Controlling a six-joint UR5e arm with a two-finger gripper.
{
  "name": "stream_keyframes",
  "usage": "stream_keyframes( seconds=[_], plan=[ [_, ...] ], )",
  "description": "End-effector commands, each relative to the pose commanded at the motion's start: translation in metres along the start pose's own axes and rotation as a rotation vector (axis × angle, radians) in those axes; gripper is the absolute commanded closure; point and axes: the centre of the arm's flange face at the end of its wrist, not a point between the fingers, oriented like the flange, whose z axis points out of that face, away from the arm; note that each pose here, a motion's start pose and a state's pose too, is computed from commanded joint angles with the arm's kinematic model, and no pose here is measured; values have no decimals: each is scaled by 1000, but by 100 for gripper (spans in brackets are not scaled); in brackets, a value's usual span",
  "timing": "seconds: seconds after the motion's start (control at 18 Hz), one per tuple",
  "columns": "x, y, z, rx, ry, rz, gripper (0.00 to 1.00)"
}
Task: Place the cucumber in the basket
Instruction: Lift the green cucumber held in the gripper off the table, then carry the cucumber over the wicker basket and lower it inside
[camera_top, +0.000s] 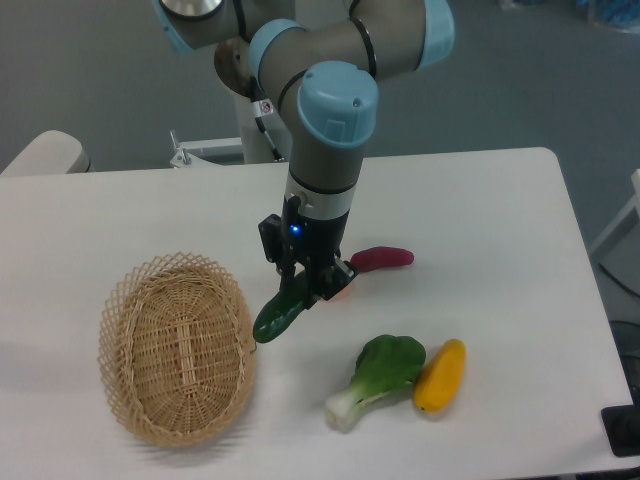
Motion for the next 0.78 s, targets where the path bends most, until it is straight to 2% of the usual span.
stream_keyframes(
  seconds=[0.33,0.78],
  plan=[
    [5,-6,-1,2,-1,-22,84],
    [48,-44,6,1,18,-94,83]
  ],
)
